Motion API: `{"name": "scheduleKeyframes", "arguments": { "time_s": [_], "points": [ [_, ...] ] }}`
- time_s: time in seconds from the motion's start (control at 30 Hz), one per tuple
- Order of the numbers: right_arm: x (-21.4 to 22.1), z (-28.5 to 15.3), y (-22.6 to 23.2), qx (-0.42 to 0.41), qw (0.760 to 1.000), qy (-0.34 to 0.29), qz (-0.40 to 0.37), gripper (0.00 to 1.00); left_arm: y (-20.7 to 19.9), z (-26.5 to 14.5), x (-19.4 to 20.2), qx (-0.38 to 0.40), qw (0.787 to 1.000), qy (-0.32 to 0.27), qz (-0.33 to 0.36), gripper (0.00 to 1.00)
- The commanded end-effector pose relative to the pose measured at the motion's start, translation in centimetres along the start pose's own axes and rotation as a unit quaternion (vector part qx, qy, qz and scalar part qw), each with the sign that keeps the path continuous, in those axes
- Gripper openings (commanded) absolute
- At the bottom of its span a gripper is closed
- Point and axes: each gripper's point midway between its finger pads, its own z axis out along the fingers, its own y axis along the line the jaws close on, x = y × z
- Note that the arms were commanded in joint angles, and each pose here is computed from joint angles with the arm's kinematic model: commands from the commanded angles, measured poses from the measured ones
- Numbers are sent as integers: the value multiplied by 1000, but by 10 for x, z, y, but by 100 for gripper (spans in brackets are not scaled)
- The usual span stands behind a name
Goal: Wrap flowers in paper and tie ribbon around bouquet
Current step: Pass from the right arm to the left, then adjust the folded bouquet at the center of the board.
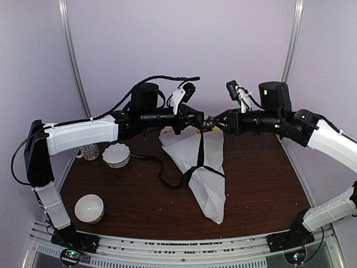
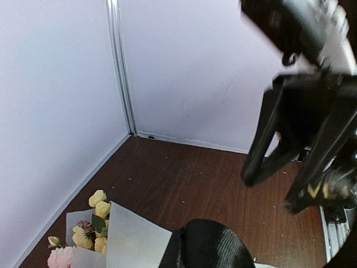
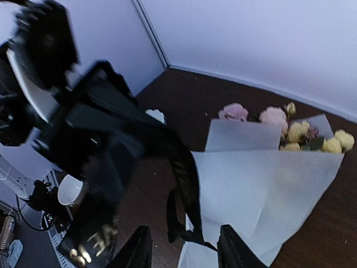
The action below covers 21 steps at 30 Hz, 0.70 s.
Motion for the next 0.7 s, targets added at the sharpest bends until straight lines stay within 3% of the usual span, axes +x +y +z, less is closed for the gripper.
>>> {"name": "scheduleKeyframes", "arguments": {
  "time_s": [0.0,0.13,0.3,0.53,0.67],
  "points": [
    [100,22,-29,-3,992,85,96,41,16,-16,-39,-46,997,-60,14,0],
    [160,47,-17,-54,982,120,137,40,12,-15,-44,-32,996,-79,10,0],
    [220,86,-37,-29,970,183,156,33,5,-14,-52,-6,995,-96,-1,0],
    [269,115,-55,-3,956,248,155,30,-13,-29,-85,27,989,-143,3,0],
    [289,125,-59,1,950,270,156,29,-32,-40,-118,85,977,-192,-17,0]
  ]
}}
